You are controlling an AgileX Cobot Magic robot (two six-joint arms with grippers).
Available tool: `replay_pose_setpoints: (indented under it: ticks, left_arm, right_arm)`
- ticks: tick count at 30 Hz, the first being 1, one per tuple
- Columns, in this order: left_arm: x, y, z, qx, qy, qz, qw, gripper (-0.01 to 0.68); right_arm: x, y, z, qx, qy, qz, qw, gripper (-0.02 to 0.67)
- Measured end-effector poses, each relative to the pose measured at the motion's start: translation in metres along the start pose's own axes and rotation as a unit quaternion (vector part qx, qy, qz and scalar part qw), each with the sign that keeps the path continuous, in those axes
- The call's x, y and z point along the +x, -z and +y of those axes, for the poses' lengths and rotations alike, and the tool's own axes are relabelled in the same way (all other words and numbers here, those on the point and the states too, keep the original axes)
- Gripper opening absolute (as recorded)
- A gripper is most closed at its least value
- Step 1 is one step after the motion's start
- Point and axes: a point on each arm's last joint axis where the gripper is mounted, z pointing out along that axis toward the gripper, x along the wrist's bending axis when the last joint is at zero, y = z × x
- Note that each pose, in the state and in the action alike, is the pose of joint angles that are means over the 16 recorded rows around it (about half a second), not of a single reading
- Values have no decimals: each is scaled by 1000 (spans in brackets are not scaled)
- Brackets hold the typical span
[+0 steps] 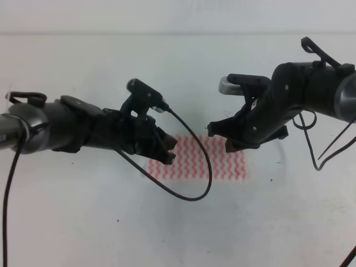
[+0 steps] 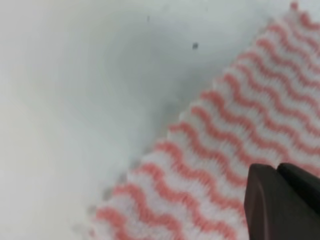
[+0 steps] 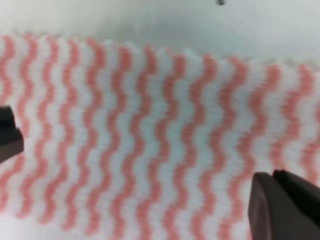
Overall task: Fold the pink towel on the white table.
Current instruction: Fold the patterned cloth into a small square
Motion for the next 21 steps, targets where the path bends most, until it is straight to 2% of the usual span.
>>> replay_pose_setpoints:
  ticks: [15,21]
  left_arm:
    - [22,-2,-25,20,38,-46,998,-4]
    - [26,0,-30,19,47,-66,997,-4]
  right_arm:
    - [-10,-2,2,-2,-31,-28,999,302]
    - [-13,-4,3,-1,-45,-30,999,326]
